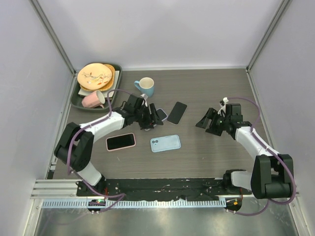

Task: Put the phone into the phone case

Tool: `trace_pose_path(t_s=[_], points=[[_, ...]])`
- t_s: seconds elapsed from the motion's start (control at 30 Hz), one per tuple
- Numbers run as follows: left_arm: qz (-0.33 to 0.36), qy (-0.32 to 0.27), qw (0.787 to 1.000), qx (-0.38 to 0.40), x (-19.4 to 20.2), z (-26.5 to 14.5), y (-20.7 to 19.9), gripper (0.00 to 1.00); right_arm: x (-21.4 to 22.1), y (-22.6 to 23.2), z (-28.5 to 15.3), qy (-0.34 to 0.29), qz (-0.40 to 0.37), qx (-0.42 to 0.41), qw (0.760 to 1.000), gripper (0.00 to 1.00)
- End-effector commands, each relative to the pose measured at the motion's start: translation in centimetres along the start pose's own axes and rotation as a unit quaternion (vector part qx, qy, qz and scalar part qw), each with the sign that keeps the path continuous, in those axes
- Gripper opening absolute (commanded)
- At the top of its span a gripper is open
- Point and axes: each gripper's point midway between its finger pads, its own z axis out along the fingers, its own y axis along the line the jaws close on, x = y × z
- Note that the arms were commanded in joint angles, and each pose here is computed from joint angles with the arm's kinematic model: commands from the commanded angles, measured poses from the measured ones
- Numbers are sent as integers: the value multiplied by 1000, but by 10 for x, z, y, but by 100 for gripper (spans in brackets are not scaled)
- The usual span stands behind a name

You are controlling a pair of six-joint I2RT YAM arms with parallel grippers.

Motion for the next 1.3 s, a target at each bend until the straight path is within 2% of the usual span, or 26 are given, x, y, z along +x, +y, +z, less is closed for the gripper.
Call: trace_pose_path(t_s=[0.0, 0.27, 0.77, 1.03, 1.27], points=[[39, -4, 997, 63, -21, -1, -39, 65, -1, 9, 1, 5, 1, -29, 1000, 75], [54, 18, 998, 41, -38, 22, -35, 65, -30, 24, 13, -17, 8, -53, 998, 75], [104, 42, 994, 12, -103, 86, -33, 64, -46, 26, 88, 38, 24, -34, 998, 75], [87, 80, 992, 41, -98, 123, -32, 61, -53, 29, 113, 41, 48, -50, 997, 75], [72, 115, 989, 60, -64, 131, -34, 57, -52, 35, 125, 44, 64, -66, 995, 75]])
